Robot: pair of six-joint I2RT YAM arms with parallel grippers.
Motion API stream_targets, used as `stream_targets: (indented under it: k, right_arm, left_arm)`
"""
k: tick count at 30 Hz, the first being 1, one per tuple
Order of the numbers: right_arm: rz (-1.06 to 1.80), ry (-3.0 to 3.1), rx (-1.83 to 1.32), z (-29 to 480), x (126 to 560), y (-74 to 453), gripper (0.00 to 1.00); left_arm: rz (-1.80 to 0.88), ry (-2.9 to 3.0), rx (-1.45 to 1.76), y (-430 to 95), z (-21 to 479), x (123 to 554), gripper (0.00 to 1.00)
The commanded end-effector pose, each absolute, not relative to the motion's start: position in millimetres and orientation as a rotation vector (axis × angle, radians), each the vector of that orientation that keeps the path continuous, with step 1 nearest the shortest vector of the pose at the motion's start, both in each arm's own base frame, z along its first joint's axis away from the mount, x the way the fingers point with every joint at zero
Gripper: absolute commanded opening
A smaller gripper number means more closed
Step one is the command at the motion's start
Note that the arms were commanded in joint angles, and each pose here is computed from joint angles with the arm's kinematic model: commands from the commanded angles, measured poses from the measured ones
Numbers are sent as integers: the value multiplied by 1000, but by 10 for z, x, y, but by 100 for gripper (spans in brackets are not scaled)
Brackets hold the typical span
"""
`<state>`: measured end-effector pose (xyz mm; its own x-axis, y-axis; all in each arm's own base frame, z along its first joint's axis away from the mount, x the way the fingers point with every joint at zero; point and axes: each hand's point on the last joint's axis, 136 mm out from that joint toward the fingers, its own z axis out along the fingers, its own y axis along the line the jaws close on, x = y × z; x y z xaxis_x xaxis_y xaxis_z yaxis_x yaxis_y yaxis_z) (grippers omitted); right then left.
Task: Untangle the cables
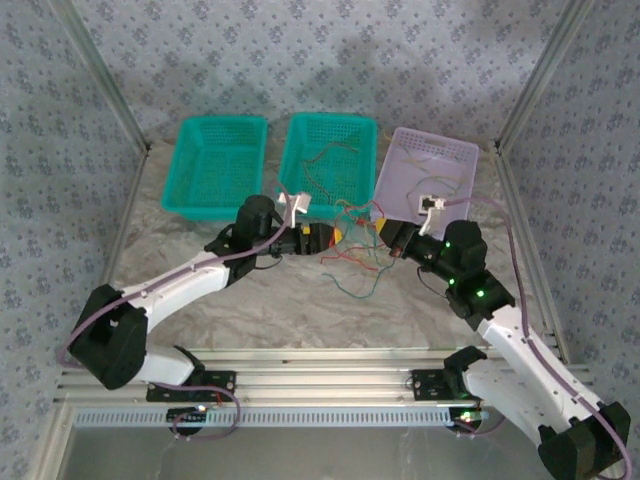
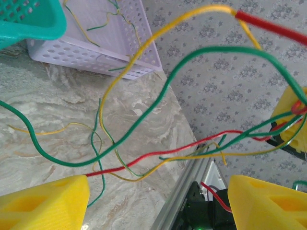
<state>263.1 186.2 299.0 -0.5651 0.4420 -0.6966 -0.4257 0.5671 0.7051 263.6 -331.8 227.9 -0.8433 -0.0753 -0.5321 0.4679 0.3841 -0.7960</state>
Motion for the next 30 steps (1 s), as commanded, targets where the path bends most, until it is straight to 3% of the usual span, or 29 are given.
stream_targets:
  k: [1,20,30]
  right_arm:
    - [1188,1781,-23,3191,2559,1878,0]
    - [1210,1760,2,3194,2543,1780,0]
    - [1272,1733,45,3285,2542,1705,0]
  left_arm:
    - [-1496,2056,401,-3341,2521,2510,76]
    - [-1464,2055,374,-3248,2419,2443,75]
    - [-1207,2166,305,-3116,2091,2694,76]
